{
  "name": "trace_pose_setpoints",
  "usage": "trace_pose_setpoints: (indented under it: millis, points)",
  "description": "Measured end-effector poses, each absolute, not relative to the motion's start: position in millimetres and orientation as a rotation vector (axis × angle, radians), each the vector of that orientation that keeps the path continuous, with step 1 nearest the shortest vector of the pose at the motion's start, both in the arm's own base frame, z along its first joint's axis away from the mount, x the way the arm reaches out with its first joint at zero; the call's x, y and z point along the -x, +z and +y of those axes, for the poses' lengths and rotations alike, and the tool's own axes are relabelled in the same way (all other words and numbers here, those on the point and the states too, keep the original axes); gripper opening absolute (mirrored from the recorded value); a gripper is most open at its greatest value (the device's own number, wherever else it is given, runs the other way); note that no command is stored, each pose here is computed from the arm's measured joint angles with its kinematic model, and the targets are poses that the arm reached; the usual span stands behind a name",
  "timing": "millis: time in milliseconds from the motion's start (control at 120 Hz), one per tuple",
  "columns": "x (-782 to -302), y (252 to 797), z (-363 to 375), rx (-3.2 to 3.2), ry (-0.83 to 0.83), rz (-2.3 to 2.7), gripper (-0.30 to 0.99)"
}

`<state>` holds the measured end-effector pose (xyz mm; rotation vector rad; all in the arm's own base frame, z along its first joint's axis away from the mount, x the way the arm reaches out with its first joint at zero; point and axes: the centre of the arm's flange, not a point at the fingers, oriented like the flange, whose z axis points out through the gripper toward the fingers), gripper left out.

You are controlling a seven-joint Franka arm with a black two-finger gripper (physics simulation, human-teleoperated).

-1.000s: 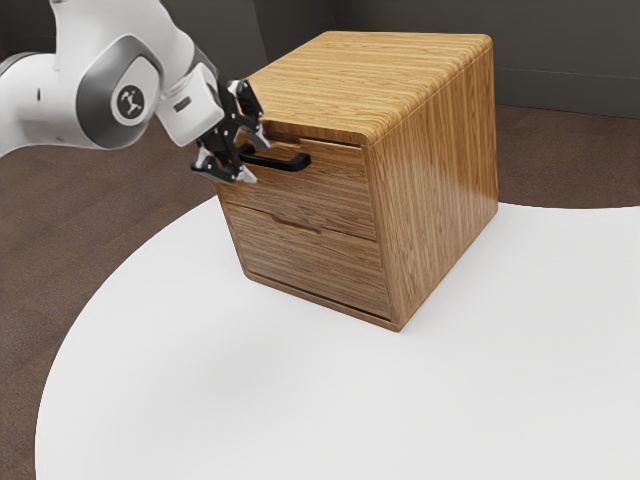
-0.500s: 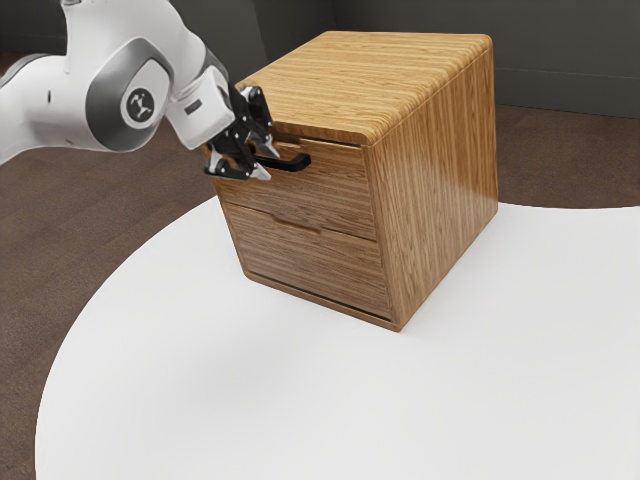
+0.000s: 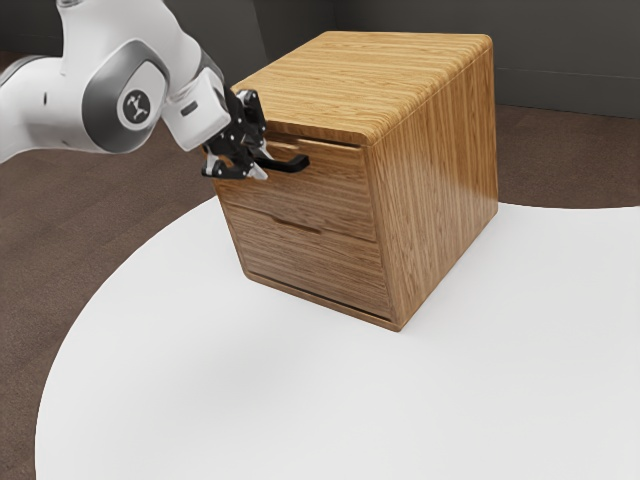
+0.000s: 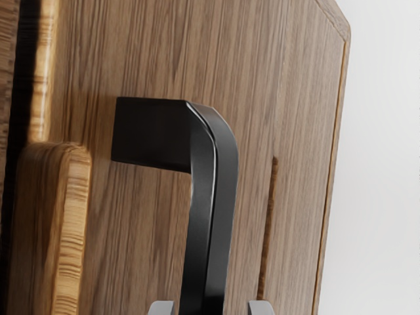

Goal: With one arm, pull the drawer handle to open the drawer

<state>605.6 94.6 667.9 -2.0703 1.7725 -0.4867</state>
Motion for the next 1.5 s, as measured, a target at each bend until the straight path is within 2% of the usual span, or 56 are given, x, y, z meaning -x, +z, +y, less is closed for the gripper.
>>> trace_pose_setpoints:
  millis: [1500]
  points:
    - [-563,672,81,2.088,-0.451,1.746,0.05]
